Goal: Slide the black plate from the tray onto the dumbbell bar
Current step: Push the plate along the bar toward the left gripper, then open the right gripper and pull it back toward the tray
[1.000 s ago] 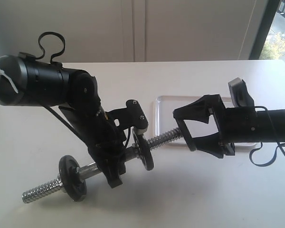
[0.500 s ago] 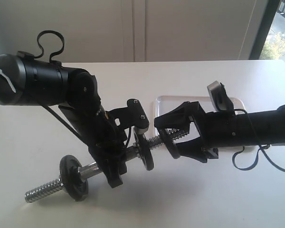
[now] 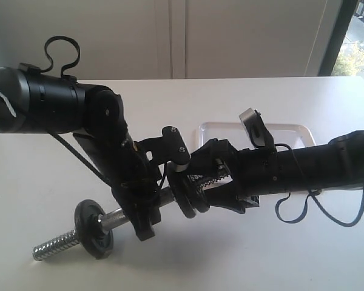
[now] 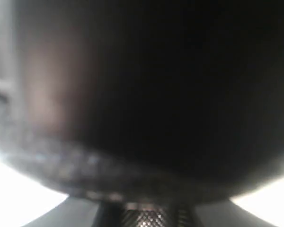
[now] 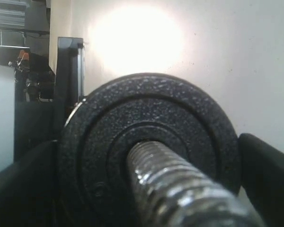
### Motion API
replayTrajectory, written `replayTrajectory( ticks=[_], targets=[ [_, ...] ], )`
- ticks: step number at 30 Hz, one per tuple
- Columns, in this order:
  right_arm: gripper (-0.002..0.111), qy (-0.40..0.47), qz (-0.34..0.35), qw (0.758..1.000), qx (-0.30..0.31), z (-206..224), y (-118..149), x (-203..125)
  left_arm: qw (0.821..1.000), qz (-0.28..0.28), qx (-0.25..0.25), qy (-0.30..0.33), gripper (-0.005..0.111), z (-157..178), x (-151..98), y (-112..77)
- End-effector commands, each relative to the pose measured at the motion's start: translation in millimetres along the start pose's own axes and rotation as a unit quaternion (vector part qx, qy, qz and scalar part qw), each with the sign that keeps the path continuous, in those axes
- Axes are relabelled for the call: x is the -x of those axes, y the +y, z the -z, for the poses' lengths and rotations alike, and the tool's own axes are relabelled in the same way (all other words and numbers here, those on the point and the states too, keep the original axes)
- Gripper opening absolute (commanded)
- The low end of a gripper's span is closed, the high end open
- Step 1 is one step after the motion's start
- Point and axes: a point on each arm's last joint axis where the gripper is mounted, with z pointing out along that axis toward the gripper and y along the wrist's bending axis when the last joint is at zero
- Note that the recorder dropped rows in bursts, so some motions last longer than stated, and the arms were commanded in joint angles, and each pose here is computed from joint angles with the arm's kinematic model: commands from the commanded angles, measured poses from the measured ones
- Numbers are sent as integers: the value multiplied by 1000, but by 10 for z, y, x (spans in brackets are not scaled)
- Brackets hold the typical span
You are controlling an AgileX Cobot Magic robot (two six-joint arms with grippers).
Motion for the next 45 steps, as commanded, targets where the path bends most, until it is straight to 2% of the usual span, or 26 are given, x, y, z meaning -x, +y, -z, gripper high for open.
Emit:
replayTrajectory(
  ticks=[1, 3, 6, 13, 16, 18, 40, 45],
  targets=[
    [1, 48, 32, 996, 73, -63, 207, -125, 997, 29, 32, -66, 0, 181, 142, 44],
    [6, 50, 33, 996, 72, -79, 213, -137, 997, 29, 32, -66, 0, 181, 142, 44],
    [22, 51, 35, 995, 73, -83, 216, -140, 997, 29, 32, -66, 0, 181, 142, 44],
    [78, 59, 49, 994, 71, -82, 211, -155, 997, 29, 31, -66, 0, 181, 140, 42],
    [94, 65, 53, 994, 69, -81, 207, -166, 997, 29, 31, -66, 0, 181, 140, 42],
    [98, 70, 55, 994, 68, -80, 203, -175, 997, 29, 32, -66, 0, 181, 140, 42],
    [98, 138, 73, 987, 50, -60, 170, -276, 997, 28, 28, -62, 0, 180, 135, 36],
    [98, 150, 46, 987, 39, -62, 194, -230, 997, 28, 28, -62, 0, 180, 135, 36]
  ],
)
